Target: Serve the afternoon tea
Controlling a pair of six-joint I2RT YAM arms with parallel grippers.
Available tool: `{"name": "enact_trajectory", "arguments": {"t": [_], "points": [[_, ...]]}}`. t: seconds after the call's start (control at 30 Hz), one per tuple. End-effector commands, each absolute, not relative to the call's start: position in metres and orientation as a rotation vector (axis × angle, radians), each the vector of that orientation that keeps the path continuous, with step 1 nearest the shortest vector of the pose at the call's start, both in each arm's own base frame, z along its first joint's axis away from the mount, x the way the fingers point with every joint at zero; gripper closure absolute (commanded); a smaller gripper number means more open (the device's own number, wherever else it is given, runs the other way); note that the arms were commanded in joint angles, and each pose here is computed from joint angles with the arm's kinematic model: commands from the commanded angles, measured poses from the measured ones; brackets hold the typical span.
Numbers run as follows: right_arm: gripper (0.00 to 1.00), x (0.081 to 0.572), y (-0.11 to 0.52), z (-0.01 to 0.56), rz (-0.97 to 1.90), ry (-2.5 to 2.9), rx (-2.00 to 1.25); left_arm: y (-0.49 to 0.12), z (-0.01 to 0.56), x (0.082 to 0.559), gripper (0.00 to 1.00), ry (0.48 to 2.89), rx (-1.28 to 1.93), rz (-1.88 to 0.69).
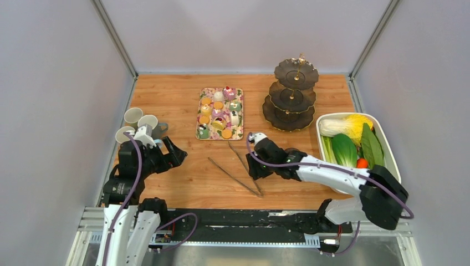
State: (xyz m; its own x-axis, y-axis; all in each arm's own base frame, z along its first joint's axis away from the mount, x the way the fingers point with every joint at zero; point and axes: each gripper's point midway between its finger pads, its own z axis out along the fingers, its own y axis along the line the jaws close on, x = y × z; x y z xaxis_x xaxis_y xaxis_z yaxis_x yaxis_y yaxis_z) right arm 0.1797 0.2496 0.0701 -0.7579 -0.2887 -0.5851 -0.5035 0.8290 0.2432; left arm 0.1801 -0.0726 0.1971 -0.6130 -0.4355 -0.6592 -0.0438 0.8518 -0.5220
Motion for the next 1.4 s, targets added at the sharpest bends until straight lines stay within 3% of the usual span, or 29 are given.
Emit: {"name": "enact_trajectory", "arguments": {"t": [0.0,0.37,0.5,0.7,0.83,1.03,1.37], "points": [[0.50,0.203,0.290,0.085,0.477,2.401,-0.524,-0.084,0.194,0.189,0.00,2.183,-0.319,-0.637],[0.66,0.197,0.307,0.025,0.178,2.524,-0.582,-0.098,0.176,0.182,0.00,2.266,-0.267,-0.660],[0.69,0.193,0.304,0.012,0.088,2.535,-0.594,-0.101,0.172,0.177,0.00,2.275,-0.232,-0.678],[0.80,0.184,0.305,0.008,0.054,2.557,-0.607,-0.103,0.167,0.173,0.00,2.300,-0.163,-0.672],[0.99,0.179,0.306,0.013,0.048,2.557,-0.623,-0.106,0.164,0.173,0.00,2.305,-0.168,-0.695],[1.00,0.181,0.315,0.047,0.143,2.514,-0.596,-0.113,0.170,0.176,0.00,2.278,-0.195,-0.758],[1.00,0.209,0.305,0.111,0.260,2.458,-0.369,-0.151,0.205,0.191,0.00,2.038,-0.302,-1.116]]}}
